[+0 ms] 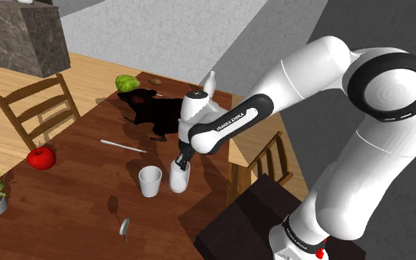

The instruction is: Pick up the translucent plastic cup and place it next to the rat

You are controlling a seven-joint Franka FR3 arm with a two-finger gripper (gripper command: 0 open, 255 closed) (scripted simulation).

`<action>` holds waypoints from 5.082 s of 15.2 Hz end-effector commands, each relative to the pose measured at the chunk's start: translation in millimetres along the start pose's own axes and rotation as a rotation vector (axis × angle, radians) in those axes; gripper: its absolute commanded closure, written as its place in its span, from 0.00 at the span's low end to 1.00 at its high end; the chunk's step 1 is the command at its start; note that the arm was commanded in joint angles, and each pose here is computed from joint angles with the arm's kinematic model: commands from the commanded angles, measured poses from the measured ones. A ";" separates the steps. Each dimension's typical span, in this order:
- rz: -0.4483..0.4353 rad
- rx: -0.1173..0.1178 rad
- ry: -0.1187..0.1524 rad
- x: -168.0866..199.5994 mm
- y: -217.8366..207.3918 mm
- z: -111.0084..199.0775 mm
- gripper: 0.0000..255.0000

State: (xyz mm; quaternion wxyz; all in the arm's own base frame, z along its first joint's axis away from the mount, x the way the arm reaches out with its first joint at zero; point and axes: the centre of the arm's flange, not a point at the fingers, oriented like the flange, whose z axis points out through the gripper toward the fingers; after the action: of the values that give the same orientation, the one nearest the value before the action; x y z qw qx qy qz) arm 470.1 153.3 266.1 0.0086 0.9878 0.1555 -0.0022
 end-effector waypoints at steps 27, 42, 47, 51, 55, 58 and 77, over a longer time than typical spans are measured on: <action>0.000 0.000 0.000 -1.1 2.8 -147.7 1.00; 0.000 0.000 0.000 -1.6 4.1 -226.9 1.00; 0.000 0.000 0.000 -1.8 4.5 -253.3 1.00; 0.000 0.000 0.000 -2.0 4.8 -274.4 1.00; 0.000 0.000 0.000 -2.1 5.1 -293.9 1.00; 0.000 0.000 0.000 6.7 43.8 -293.4 1.00; 0.000 0.000 0.000 62.3 288.3 -290.5 1.00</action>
State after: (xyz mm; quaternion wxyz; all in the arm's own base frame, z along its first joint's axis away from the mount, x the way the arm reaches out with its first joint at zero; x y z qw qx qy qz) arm 610.2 -86.6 560.9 0.0082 0.9879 0.1547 -0.0025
